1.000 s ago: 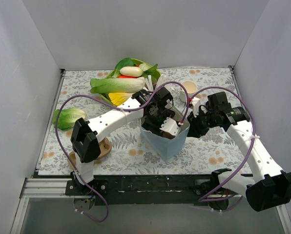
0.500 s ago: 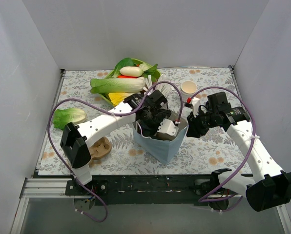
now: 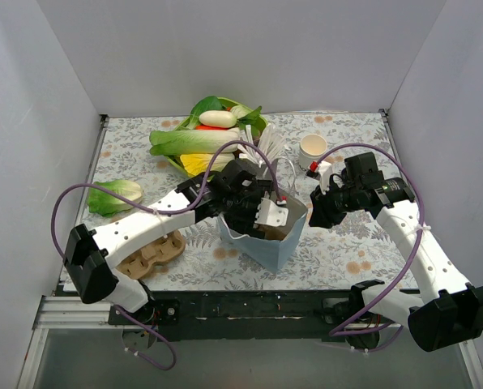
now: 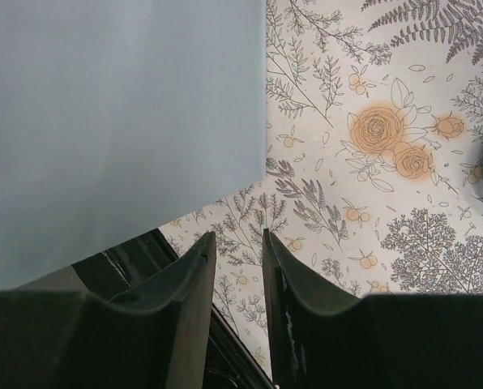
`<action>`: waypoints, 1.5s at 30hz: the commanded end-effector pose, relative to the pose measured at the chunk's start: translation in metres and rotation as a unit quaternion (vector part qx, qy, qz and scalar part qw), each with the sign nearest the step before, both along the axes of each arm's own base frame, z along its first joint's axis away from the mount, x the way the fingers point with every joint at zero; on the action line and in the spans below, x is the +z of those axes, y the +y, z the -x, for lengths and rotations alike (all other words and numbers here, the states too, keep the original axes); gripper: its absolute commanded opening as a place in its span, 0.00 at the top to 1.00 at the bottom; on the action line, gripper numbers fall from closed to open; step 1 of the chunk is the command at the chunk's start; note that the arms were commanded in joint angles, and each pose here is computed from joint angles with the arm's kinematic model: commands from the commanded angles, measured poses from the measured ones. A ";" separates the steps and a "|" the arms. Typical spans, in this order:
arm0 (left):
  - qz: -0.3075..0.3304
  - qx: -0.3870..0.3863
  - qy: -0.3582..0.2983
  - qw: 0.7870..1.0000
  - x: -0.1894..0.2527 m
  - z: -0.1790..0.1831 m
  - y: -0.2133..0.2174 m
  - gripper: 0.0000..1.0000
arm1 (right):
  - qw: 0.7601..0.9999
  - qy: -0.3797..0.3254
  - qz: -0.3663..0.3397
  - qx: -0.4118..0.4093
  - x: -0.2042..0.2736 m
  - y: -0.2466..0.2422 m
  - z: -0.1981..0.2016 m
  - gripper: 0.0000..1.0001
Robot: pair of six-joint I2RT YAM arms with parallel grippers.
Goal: Pack the takeout coffee
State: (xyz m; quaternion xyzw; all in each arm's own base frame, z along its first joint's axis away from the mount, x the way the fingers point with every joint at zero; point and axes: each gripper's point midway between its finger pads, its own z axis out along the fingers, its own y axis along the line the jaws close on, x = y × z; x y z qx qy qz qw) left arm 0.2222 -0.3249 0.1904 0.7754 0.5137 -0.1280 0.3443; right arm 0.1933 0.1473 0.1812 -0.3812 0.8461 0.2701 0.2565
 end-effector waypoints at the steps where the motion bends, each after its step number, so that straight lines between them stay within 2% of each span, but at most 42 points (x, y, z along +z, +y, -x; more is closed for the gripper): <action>1: 0.105 -0.003 -0.013 0.994 0.042 0.000 -0.022 0.02 | 1.000 -0.014 -0.017 0.006 0.008 0.005 -0.004 0.63; 10: 0.158 0.003 0.023 0.987 0.055 0.006 -0.030 0.02 | 1.000 -0.017 -0.019 0.011 0.011 0.006 -0.006 0.63; 15: 0.230 0.010 0.008 0.973 0.087 0.006 -0.030 0.02 | 0.997 -0.046 -0.047 0.028 0.030 0.015 -0.009 0.62; 19: 0.258 0.018 -0.004 0.966 0.096 0.008 -0.025 0.02 | 0.994 -0.050 -0.084 0.053 0.046 0.027 -0.008 0.61; 21: 0.293 0.021 -0.024 0.955 0.118 0.008 -0.023 0.02 | 0.993 -0.060 -0.087 0.061 0.050 0.029 -0.010 0.62; 23: 0.313 0.030 -0.017 0.949 0.120 0.011 -0.020 0.02 | 0.992 -0.066 -0.086 0.064 0.051 0.030 -0.011 0.62; 26: 0.360 0.045 -0.038 0.931 0.146 0.009 -0.016 0.02 | 0.990 -0.085 -0.088 0.073 0.056 0.031 -0.014 0.62; 30: 0.401 0.106 -0.042 0.909 0.183 -0.004 -0.007 0.02 | 0.986 -0.107 -0.095 0.085 0.064 0.038 -0.019 0.63; 32: 0.407 0.169 -0.061 0.896 0.193 -0.024 0.004 0.02 | 0.983 -0.120 -0.099 0.099 0.071 0.045 -0.018 0.63; 34: 0.422 0.241 -0.089 0.869 0.213 -0.047 0.024 0.02 | 0.979 -0.133 -0.100 0.121 0.075 0.055 -0.014 0.63; 37: 0.430 0.305 -0.116 0.842 0.228 -0.072 0.051 0.02 | 0.974 -0.148 -0.099 0.139 0.081 0.064 -0.010 0.63; 39: 0.426 0.358 -0.130 0.821 0.229 -0.090 0.073 0.02 | 0.970 -0.156 -0.102 0.158 0.084 0.073 -0.003 0.63; 41: 0.428 0.418 -0.136 0.790 0.233 -0.112 0.105 0.02 | 0.966 -0.161 -0.104 0.171 0.087 0.079 0.004 0.63; 42: 0.413 0.442 -0.130 0.786 0.224 -0.119 0.115 0.02 | 0.965 -0.162 -0.105 0.175 0.089 0.081 0.006 0.63; 43: 0.409 0.468 -0.131 0.773 0.221 -0.128 0.134 0.02 | 0.964 -0.163 -0.107 0.181 0.091 0.083 0.009 0.63; 45: 0.397 0.492 -0.116 0.766 0.205 -0.132 0.148 0.02 | 0.963 -0.162 -0.108 0.189 0.092 0.085 0.012 0.63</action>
